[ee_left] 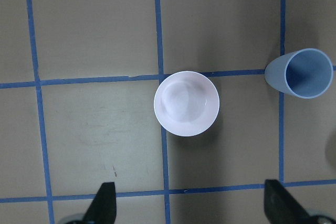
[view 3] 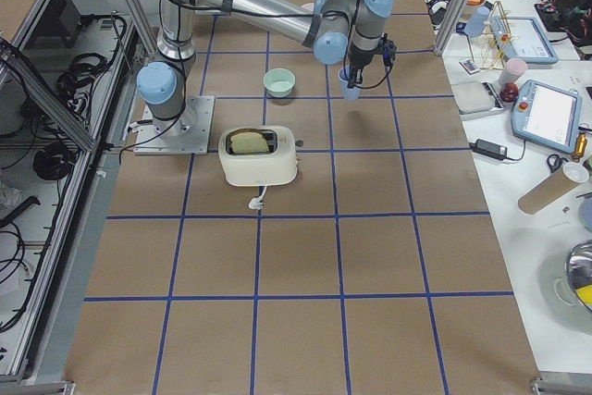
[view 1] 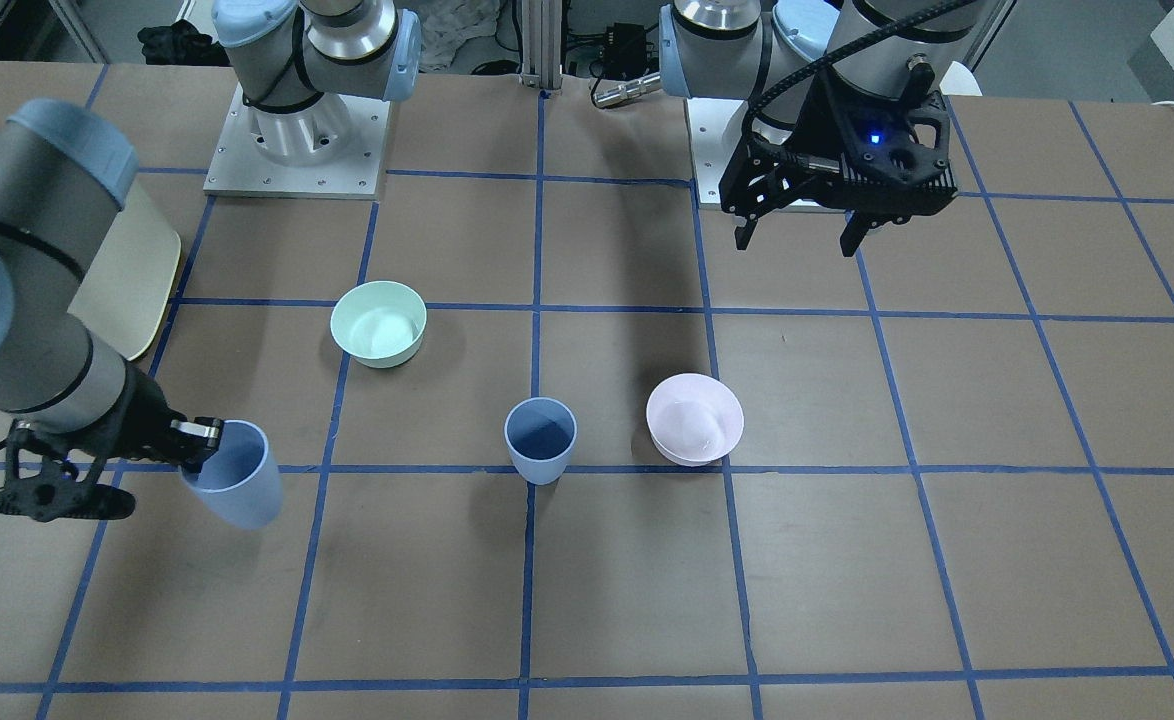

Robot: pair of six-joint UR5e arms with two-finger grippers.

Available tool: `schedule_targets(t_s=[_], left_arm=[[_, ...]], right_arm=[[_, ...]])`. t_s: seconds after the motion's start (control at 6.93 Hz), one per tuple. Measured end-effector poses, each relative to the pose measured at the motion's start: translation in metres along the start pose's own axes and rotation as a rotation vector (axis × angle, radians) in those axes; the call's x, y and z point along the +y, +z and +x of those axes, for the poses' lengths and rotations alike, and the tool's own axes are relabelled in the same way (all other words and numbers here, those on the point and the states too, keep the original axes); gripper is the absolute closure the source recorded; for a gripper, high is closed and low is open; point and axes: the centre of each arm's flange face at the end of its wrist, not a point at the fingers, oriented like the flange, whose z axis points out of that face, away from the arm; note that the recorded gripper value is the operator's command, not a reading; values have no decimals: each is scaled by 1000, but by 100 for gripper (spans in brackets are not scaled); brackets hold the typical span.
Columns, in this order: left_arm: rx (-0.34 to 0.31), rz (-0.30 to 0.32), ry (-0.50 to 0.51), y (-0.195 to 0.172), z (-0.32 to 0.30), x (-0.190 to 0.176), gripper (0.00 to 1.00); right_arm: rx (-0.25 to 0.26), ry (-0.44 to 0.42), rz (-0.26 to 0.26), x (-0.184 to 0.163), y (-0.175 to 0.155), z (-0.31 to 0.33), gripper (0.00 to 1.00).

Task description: Stack blue cups with both arms

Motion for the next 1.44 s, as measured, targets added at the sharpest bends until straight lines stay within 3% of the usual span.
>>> schedule_targets(t_s=[0.43, 0.72, 1.44], left_arm=[[-8, 8, -3, -4, -2, -1, 0], [-12, 9, -4, -4, -3, -1, 0], [-12, 10, -2, -5, -2, 0, 0]], right_arm=[[-19, 53, 39, 50, -44, -163, 100], [-19, 61, 19, 79, -51, -218, 100], [-7, 53, -17, 86, -24, -251, 100]])
